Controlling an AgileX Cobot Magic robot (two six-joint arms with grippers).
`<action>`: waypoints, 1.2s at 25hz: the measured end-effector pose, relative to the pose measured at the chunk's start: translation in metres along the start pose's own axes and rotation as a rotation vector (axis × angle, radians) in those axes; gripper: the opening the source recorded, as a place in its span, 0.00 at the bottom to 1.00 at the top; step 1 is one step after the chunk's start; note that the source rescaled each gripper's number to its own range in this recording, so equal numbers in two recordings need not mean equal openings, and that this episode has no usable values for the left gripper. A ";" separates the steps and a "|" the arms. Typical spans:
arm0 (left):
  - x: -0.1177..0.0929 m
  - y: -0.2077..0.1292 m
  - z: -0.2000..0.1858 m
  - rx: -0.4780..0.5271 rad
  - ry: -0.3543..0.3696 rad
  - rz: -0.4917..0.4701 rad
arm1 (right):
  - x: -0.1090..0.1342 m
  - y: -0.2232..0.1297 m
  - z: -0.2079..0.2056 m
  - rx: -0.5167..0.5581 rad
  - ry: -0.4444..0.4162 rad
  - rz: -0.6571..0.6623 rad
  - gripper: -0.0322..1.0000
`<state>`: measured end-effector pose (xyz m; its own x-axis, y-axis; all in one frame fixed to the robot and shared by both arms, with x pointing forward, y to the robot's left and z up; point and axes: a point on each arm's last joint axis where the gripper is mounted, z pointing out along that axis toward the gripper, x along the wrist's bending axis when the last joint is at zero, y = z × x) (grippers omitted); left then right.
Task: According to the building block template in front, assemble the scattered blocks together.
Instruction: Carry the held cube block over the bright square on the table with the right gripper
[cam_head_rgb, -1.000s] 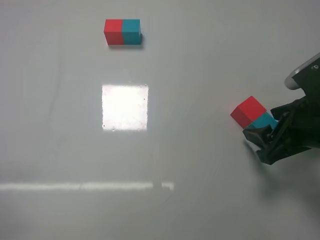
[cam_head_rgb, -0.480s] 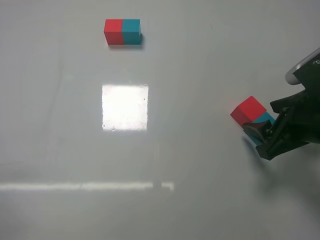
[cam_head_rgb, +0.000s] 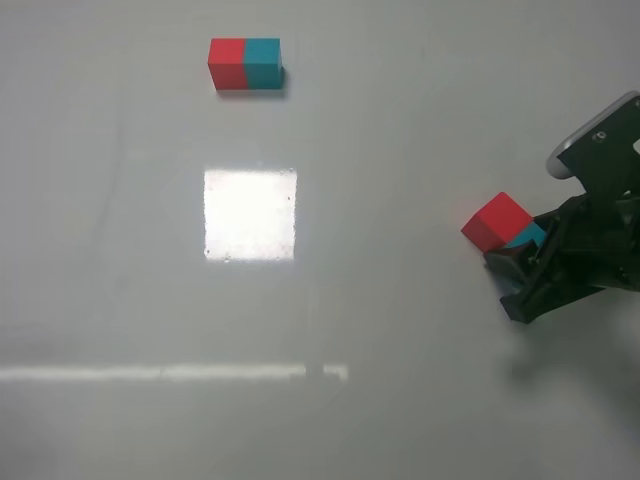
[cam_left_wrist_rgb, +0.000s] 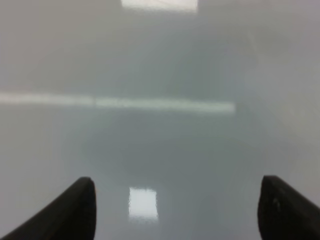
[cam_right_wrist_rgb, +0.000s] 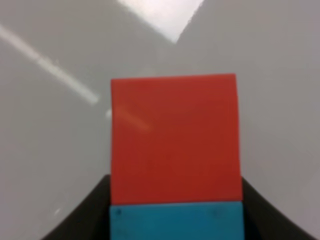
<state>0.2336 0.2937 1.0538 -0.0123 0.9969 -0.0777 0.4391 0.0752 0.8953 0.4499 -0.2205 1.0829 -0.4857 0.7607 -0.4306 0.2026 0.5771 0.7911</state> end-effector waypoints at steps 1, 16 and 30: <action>0.000 0.000 0.000 0.000 0.000 0.000 | 0.000 0.000 0.000 0.002 0.001 0.000 0.05; 0.000 0.000 0.000 0.000 0.000 0.000 | 0.000 0.066 -0.024 -0.114 0.050 -0.114 0.05; 0.000 0.000 0.000 0.000 0.000 0.000 | 0.076 0.191 0.025 -0.150 0.274 -0.470 0.05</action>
<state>0.2336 0.2937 1.0538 -0.0123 0.9969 -0.0777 0.4391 0.0752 0.8953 0.4735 -0.0453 1.1905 -0.7017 0.3155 -0.6388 -0.2024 0.7714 0.6033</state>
